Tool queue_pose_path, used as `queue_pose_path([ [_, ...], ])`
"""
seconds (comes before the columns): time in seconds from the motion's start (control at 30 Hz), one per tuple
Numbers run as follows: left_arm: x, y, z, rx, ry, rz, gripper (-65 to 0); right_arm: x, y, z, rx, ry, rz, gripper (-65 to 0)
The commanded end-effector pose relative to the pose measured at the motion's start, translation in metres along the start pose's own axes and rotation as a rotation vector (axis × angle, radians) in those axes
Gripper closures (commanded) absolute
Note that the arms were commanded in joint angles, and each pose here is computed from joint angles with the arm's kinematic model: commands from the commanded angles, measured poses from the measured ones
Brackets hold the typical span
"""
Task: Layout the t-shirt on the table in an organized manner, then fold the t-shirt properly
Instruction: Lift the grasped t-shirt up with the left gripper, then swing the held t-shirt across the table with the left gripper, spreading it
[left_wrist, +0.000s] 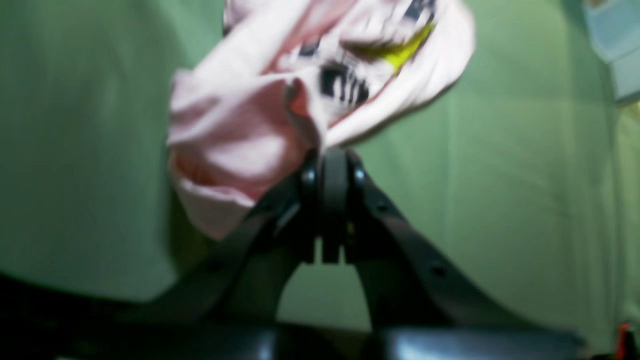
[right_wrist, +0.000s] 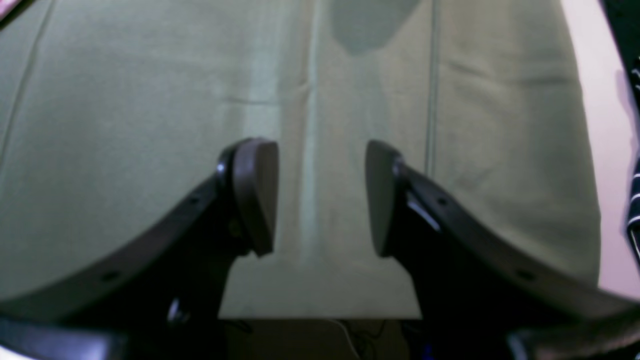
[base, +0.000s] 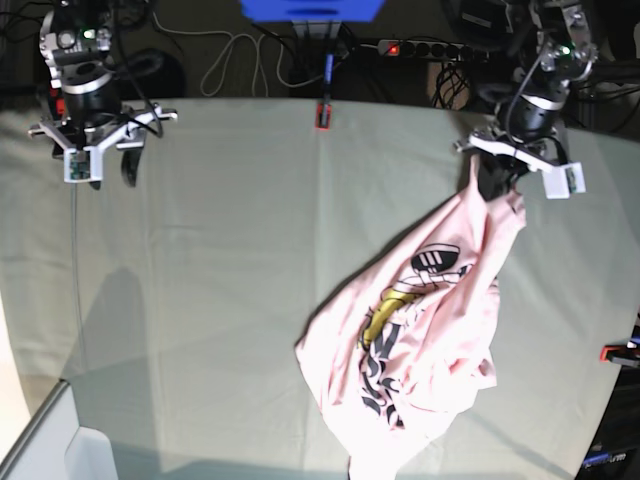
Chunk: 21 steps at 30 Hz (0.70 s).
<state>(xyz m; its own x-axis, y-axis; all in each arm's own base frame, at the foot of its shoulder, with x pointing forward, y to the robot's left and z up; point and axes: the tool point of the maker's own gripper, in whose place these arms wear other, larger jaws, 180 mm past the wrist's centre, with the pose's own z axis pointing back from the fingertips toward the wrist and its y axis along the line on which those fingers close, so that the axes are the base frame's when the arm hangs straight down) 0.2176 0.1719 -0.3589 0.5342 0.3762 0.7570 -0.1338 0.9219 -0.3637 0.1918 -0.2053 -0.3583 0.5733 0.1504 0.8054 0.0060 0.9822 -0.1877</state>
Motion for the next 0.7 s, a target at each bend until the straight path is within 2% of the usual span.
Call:
queue_pose_path([
  [0.0, 0.006, 0.0, 0.002, -0.004, -0.024, -0.002, -0.7, 0.01, -0.001, 0.002, 0.001, -0.039, 0.003, -29.2],
  [0.07, 0.001, 0.006, 0.005, 0.009, 0.02, -0.011, -4.8, 0.01, -0.002, 0.002, 0.0, -0.039, 0.002, -29.2],
  [0.17, 0.005, 0.01, 0.011, 0.008, 0.057, -0.008, -21.7, 0.018, 0.0, -0.002, 0.003, -0.059, -0.003, -29.2],
  [0.27, 0.031, 0.011, 0.014, -0.006, -0.025, 0.006, -32.5, 0.013, 0.001, -0.005, 0.003, -0.047, -0.007, -29.2],
  [0.4, 0.087, 0.019, 0.009, 0.002, -0.205, 0.036, -33.0, 0.007, 0.001, -0.008, 0.003, -0.032, -0.01, -29.2],
  [0.5, 0.142, 0.012, -0.01, -0.027, -0.332, 0.052, -33.0, 0.002, 0.001, -0.009, 0.006, -0.018, -0.009, -29.2],
  [0.6, 0.171, 0.008, -0.047, -0.042, -0.351, 0.087, -33.0, 0.001, 0.0, -0.009, 0.003, -0.017, -0.008, -29.2],
  [0.67, 0.181, 0.008, -0.076, -0.039, -0.328, 0.115, -33.0, 0.0, -0.001, -0.008, 0.001, -0.014, -0.004, -29.2],
])
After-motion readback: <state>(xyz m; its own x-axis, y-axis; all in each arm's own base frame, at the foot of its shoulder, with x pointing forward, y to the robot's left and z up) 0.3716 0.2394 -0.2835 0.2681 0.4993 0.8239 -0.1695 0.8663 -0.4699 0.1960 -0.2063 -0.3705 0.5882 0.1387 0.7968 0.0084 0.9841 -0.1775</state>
